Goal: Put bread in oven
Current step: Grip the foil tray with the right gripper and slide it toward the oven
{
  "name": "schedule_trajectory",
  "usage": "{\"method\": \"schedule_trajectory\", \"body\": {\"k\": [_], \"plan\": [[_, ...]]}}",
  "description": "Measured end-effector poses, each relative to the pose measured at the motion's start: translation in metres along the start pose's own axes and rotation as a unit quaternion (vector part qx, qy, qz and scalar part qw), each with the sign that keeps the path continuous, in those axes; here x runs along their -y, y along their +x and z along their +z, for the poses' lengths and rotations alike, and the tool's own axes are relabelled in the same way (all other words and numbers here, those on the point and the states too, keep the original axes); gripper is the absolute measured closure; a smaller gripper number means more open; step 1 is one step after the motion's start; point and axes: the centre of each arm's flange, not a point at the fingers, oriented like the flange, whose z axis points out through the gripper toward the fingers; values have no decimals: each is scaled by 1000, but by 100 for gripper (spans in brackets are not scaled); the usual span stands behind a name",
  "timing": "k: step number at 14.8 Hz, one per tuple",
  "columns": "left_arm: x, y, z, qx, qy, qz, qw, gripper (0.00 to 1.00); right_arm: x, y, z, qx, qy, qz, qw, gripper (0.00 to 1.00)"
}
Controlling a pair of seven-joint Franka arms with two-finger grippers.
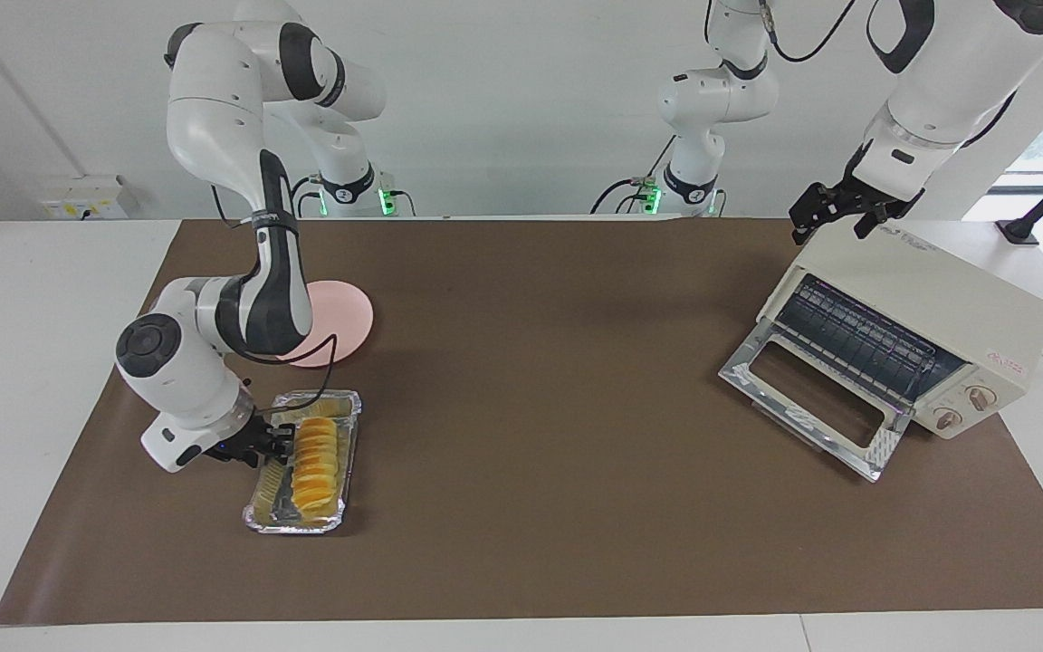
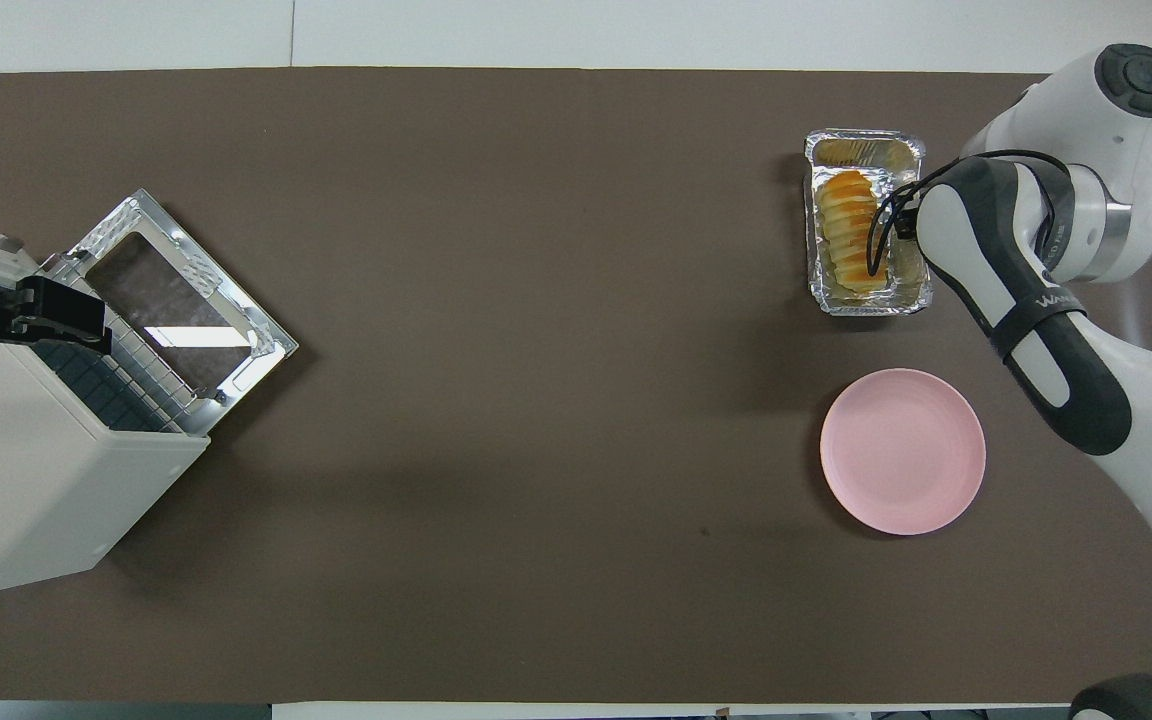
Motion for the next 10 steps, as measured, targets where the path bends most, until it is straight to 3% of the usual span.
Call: {"method": "schedule_trajectory", "body": {"k": [2,10], "plan": [[0,0,0,0,0,0,1000,0,1,0,-1,0,0,-1,1000,97],[0,0,0,0,0,0,1000,0,5,-2,-15,11,3,-4,1000,99]]}}
